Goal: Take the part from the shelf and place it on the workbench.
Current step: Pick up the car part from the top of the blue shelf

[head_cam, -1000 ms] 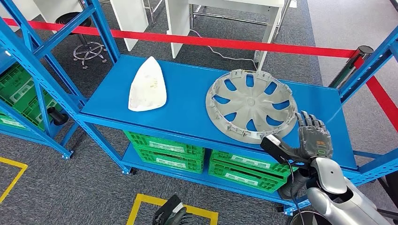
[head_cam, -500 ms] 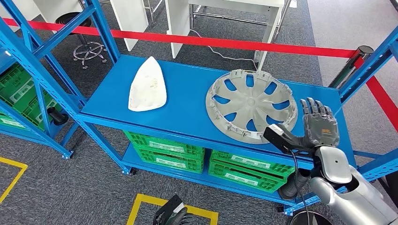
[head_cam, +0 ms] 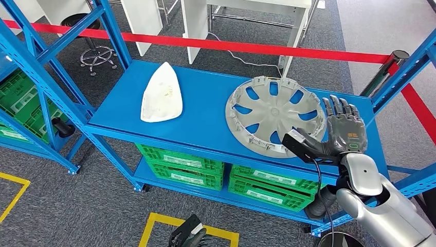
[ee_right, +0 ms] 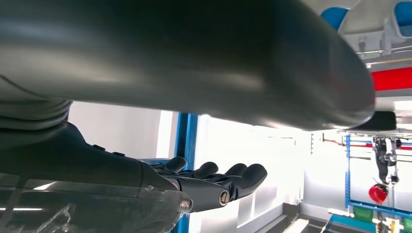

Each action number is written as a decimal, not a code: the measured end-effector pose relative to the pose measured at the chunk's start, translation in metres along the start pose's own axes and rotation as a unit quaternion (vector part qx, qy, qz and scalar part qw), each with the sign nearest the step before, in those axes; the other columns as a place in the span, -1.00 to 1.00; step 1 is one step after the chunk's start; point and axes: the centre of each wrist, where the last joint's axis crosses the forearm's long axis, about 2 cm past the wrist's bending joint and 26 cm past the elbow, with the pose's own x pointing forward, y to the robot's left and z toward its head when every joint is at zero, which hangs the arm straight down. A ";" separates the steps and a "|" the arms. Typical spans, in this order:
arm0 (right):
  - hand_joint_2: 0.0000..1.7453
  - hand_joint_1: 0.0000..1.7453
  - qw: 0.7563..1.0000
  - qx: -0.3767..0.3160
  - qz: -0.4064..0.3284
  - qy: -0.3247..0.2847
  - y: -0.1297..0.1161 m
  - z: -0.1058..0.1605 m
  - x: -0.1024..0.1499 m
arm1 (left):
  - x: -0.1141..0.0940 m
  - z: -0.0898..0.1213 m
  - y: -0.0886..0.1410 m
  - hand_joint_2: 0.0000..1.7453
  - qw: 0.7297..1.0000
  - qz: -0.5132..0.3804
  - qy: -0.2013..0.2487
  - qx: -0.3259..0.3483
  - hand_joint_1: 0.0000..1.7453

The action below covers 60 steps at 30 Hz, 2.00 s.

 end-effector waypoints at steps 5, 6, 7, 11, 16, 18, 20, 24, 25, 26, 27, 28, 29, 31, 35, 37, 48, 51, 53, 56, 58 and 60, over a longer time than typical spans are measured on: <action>-1.00 -1.00 1.000 -0.005 -0.005 -0.012 -0.004 -0.001 0.007 | 0.001 0.000 0.000 -1.00 1.000 -0.003 0.000 -0.001 -1.00; -1.00 -1.00 1.000 -0.005 -0.006 -0.014 -0.004 -0.001 0.008 | 0.001 0.000 0.000 -1.00 1.000 -0.003 0.000 -0.001 -1.00; -1.00 -1.00 1.000 -0.005 -0.007 -0.015 -0.004 -0.001 0.010 | 0.001 0.000 0.000 -1.00 1.000 -0.004 0.000 -0.001 -1.00; -1.00 -1.00 1.000 -0.004 -0.010 -0.015 -0.003 -0.001 0.011 | 0.000 0.000 0.000 -1.00 1.000 -0.005 0.000 -0.002 -1.00; -1.00 -1.00 1.000 0.008 -0.010 -0.010 0.001 -0.001 0.009 | -0.001 0.000 -0.001 -1.00 1.000 -0.004 0.002 -0.001 -1.00; -1.00 -1.00 1.000 0.011 -0.010 -0.008 0.003 -0.001 0.008 | -0.002 0.000 -0.001 -1.00 1.000 -0.004 0.002 -0.001 -1.00; -1.00 -1.00 1.000 0.016 -0.011 -0.006 0.005 0.000 0.007 | -0.002 0.000 -0.001 -1.00 1.000 -0.004 0.002 -0.001 -1.00; -1.00 -1.00 0.999 0.028 -0.013 -0.008 0.015 0.004 0.008 | -0.002 0.000 -0.001 -1.00 1.000 -0.004 0.003 0.000 -1.00; -1.00 -1.00 0.999 0.031 -0.013 -0.009 0.017 0.006 0.008 | -0.002 0.000 -0.001 -1.00 1.000 -0.005 0.003 0.000 -1.00; -1.00 -1.00 0.999 0.034 -0.014 -0.009 0.020 0.007 0.009 | -0.002 0.001 -0.001 -1.00 1.000 -0.005 0.003 -0.001 -1.00; -1.00 -1.00 0.999 0.037 -0.014 -0.010 0.023 0.008 0.009 | -0.002 0.001 -0.001 -1.00 1.000 -0.005 0.003 -0.001 -1.00; -1.00 -1.00 0.999 0.040 -0.014 -0.010 0.025 0.010 0.009 | -0.002 0.001 -0.001 -1.00 1.000 -0.006 0.003 -0.001 -1.00; -1.00 -1.00 0.999 0.043 -0.015 -0.011 0.027 0.011 0.010 | -0.002 0.001 -0.001 -1.00 1.000 -0.006 0.003 -0.001 -1.00; -1.00 -1.00 0.999 0.049 -0.013 -0.011 0.031 0.013 0.010 | -0.002 0.001 -0.001 -1.00 1.000 -0.006 0.003 -0.001 -1.00; -1.00 -1.00 0.998 0.062 -0.013 -0.013 0.039 0.016 0.010 | -0.003 0.001 -0.001 -1.00 1.000 -0.006 0.003 -0.001 -1.00; -1.00 -1.00 0.998 0.065 -0.012 -0.015 0.042 0.017 0.010 | -0.003 0.001 -0.001 -1.00 1.000 -0.006 0.004 -0.001 -1.00; -1.00 -1.00 0.996 0.082 -0.011 -0.019 0.054 0.023 0.016 | -0.003 0.001 -0.001 -1.00 1.000 -0.007 0.004 -0.001 -1.00; -1.00 -1.00 0.996 0.086 -0.013 -0.018 0.056 0.024 0.017 | -0.003 0.001 -0.001 -1.00 1.000 -0.007 0.004 -0.001 -1.00; -1.00 -1.00 0.996 0.089 -0.013 -0.018 0.058 0.025 0.017 | -0.003 0.001 -0.001 -1.00 1.000 -0.007 0.004 -0.001 -1.00; -1.00 -1.00 0.995 0.093 -0.014 -0.018 0.060 0.026 0.018 | -0.003 0.001 -0.001 -1.00 1.000 -0.007 0.004 -0.001 -1.00; -1.00 -1.00 0.995 0.095 -0.013 -0.018 0.062 0.028 0.019 | -0.003 0.001 -0.001 -1.00 1.000 -0.007 0.004 -0.001 -1.00; -1.00 -1.00 0.995 0.098 -0.013 -0.018 0.063 0.028 0.019 | -0.003 0.001 -0.001 -1.00 1.000 -0.007 0.003 -0.001 -1.00</action>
